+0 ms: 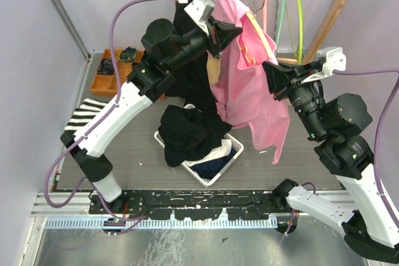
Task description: Remove the t-shirt from the hanger
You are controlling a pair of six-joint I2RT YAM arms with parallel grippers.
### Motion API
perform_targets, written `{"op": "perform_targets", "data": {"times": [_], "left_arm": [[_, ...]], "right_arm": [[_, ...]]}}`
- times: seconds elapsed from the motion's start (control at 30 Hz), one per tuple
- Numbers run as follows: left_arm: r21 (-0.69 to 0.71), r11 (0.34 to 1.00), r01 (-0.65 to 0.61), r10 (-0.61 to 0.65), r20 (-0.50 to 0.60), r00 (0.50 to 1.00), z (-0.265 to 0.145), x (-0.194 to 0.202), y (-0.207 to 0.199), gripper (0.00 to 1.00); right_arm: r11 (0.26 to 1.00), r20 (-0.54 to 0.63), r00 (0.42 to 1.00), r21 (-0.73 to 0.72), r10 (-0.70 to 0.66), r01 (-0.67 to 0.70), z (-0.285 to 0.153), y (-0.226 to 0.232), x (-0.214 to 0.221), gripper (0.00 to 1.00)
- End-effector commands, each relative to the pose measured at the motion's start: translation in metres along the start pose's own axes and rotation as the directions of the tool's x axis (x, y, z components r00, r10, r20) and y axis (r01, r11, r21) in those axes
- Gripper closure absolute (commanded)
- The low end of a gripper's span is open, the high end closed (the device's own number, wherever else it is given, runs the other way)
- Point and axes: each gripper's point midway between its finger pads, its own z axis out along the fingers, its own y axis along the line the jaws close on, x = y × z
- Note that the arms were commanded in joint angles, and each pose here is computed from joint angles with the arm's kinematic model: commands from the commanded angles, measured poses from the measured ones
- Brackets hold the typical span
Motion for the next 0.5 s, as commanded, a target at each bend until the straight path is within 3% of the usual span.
{"op": "perform_targets", "data": {"times": [0.0,0.2,0.23,0.33,0.37,0.47], "left_arm": [[0.209,0.976,0.063,-0.063,-0.008,0.998,-0.024,-0.019,-0.053,1.0],[0.196,0.976,0.091,-0.082,-0.052,0.995,-0.03,-0.006,-0.056,0.97],[0.167,0.982,0.091,-0.082,-0.057,0.995,-0.03,-0.004,-0.051,0.86],[0.073,0.995,0.065,-0.061,-0.048,0.997,-0.031,-0.002,-0.034,0.4],[0.05,0.998,0.049,-0.046,-0.047,0.998,-0.031,-0.002,-0.029,0.32],[0.0,1.0,0.005,-0.005,-0.033,0.999,-0.031,-0.005,-0.018,0.22]], "right_arm": [[0.998,0.163,0.985,0.022,0.054,-0.058,-0.001,-0.003,-0.042,0.99],[0.998,0.15,0.987,0.031,0.052,-0.057,0.003,-0.004,-0.037,0.99],[0.998,0.148,0.988,0.031,0.053,-0.058,0.003,-0.004,-0.037,0.99],[0.998,0.135,0.99,0.036,0.05,-0.056,0.005,-0.004,-0.033,0.99],[0.998,0.13,0.99,0.039,0.049,-0.055,0.005,-0.005,-0.031,0.99],[0.998,0.118,0.992,0.045,0.045,-0.051,0.005,-0.006,-0.028,0.99]]}}
